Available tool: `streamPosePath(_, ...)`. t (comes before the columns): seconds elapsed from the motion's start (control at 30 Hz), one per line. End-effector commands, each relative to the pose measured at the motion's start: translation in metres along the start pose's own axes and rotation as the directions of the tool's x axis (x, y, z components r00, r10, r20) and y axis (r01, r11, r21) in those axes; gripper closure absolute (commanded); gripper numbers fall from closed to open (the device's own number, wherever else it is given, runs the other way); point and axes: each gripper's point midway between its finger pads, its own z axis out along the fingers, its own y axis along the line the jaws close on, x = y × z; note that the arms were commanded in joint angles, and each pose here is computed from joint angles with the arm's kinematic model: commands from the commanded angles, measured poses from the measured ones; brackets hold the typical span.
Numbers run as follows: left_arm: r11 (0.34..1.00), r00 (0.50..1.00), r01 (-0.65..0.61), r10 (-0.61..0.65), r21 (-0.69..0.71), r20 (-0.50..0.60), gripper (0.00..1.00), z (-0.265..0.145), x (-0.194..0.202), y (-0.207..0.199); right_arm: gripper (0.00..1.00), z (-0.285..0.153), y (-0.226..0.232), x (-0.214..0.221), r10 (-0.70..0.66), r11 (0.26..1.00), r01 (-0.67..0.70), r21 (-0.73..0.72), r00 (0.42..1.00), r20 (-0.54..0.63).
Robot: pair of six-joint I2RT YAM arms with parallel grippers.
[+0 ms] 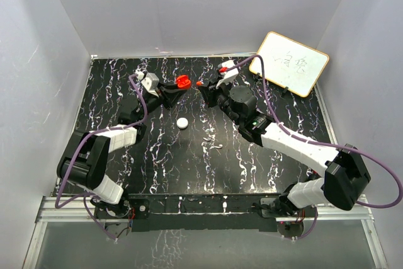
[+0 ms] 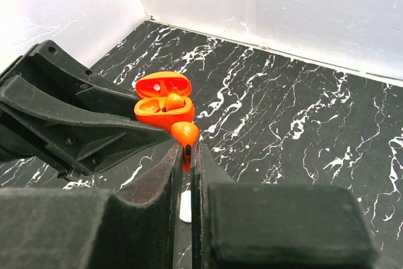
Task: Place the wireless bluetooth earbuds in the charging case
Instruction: Place the earbud in the charging case.
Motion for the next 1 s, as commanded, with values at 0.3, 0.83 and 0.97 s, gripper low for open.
streamPosePath(0.3,0.996,1.0,0.01,-0.012,0.091,0.024,1.0,0.011,-0.013,-0.01,1.0,0.008,0.012,-0.034,0.001,0.999,0.005,-0.05,0.994,0.114)
streamPosePath(0.83,0.99,0.993,-0.107,0.111,0.088,-0.033,1.0,0.029,-0.001,-0.027,1.0,0.017,0.026,-0.033,-0.071,0.993,0.083,-0.078,0.987,0.145)
streamPosePath(0.97,0.99,0.993,-0.113,0.115,0.089,-0.029,1.0,0.031,-0.002,-0.029,1.0,0.017,0.027,-0.033,-0.098,0.991,0.11,-0.072,0.983,0.154)
